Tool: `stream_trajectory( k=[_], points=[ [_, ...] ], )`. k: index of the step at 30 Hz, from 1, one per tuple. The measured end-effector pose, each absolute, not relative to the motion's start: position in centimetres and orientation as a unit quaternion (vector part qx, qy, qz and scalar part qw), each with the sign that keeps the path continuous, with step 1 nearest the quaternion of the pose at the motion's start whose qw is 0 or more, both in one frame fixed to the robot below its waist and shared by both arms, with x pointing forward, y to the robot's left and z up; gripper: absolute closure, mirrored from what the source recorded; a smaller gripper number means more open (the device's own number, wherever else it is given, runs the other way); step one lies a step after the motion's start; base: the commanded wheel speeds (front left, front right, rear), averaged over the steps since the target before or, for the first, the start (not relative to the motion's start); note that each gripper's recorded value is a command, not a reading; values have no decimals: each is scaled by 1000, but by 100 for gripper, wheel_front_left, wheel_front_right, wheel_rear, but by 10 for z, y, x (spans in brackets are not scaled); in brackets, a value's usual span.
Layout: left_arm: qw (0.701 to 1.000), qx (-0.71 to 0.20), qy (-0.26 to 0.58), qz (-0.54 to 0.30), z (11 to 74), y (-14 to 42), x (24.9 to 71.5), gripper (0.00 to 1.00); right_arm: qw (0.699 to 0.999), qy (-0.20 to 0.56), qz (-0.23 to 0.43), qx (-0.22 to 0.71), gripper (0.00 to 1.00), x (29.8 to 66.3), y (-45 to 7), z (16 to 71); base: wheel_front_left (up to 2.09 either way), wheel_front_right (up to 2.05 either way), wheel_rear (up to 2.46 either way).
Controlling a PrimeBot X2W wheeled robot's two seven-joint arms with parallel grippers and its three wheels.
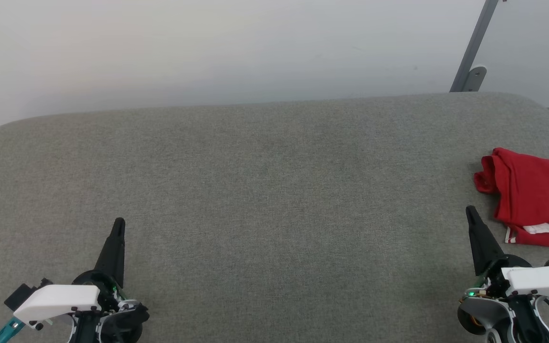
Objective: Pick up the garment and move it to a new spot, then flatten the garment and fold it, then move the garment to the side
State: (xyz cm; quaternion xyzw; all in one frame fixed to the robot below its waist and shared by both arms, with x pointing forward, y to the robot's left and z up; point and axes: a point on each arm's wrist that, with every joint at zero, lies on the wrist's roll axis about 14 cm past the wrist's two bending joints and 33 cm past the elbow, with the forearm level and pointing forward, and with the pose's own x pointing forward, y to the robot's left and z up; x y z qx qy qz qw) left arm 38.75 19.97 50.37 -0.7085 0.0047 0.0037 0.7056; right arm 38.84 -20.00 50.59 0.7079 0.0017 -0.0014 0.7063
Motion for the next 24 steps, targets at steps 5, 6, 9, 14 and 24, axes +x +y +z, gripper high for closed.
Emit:
stream_trajectory(
  k=[5,6,9,14,24],
  points=[
    [706,-709,5,4,504,200,387,100,706,2,-2,708,100,388,-200,506,0,0,0],
    [706,-709,5,4,504,200,388,100,706,2,-2,708,100,388,-200,506,0,0,0],
    [706,-709,5,4,504,200,388,100,706,2,-1,708,100,388,-200,506,0,0,0],
    [706,-709,5,4,504,200,388,100,706,2,-2,708,100,388,-200,506,0,0,0],
    [705,-709,5,4,504,200,388,100,706,2,-1,708,100,388,-200,506,0,0,0]
  ],
)
